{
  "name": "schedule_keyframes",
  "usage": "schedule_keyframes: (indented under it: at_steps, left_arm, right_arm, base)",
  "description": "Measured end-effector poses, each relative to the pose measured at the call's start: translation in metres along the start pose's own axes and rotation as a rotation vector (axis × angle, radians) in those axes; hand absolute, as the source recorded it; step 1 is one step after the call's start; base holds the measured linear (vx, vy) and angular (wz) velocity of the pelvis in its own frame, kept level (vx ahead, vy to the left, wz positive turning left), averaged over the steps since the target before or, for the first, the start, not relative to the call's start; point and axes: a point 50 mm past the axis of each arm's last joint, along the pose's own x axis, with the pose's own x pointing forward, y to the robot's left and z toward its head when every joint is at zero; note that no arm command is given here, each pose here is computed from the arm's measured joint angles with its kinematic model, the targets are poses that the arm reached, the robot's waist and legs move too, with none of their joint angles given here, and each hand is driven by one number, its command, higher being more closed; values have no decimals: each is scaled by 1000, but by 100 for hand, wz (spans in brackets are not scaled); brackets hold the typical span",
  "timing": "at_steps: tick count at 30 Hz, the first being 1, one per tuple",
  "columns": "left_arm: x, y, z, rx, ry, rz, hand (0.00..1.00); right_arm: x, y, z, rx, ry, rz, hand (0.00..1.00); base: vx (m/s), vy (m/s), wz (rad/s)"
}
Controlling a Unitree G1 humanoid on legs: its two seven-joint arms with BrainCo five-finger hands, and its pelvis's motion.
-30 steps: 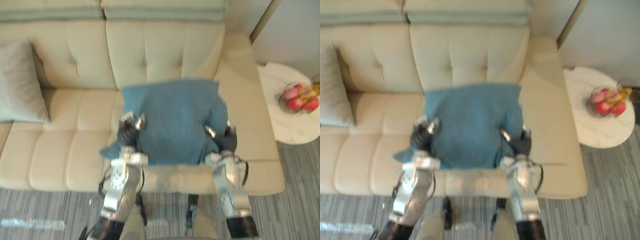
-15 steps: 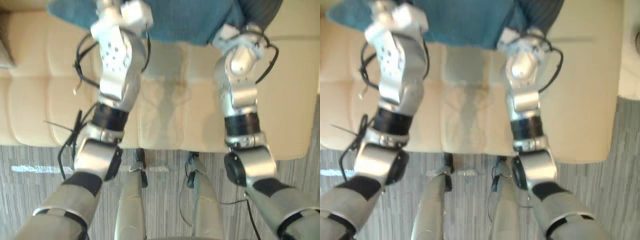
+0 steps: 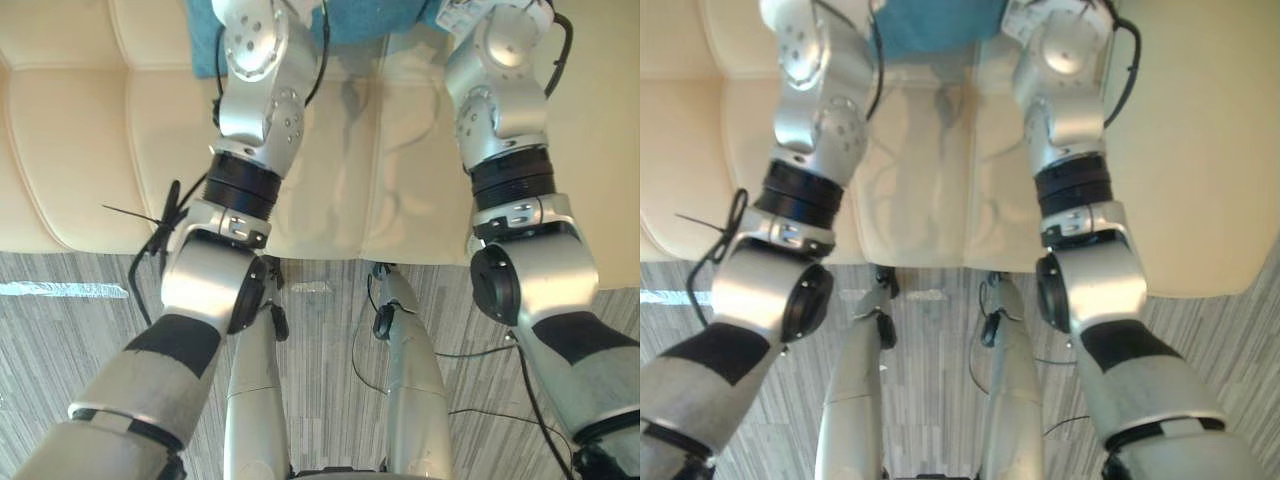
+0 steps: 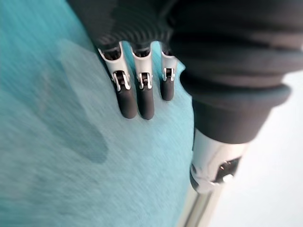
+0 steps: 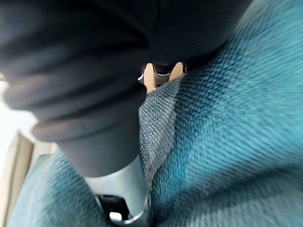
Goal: Pick up cushions and gather them together orderly.
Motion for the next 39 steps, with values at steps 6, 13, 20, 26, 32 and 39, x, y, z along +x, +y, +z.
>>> schedule_keyframes:
  at_steps: [6,13,20,26,32,39]
  left_arm:
    - [-8,38,-10,22,40,97,0]
    - [-14,111,10,54,-11,256,0]
    - [-63,186,28,192,-43,312,0]
    - [-157,230,-5,278,189,349,0]
    - [-302,251,-64,357,731,411,0]
    - [-436,262,-89,520,1340,406,0]
  right_arm:
    - [-7,-22,-10,56,16,-30,0]
    - [-11,-93,-24,52,14,-165,0]
    - [-51,-176,-37,-121,-10,-176,0]
    - [-127,-221,-70,-225,130,-128,0]
    - [-242,-234,-139,-362,550,-38,0]
    - [-368,-260,-186,-490,1070,-57,0]
  base:
    - [-2,-4,1]
    - [1,-2,0]
    - [-6,-7,-4]
    - [77,-7,5]
    - [140,-20,2]
    - [86,24,-7]
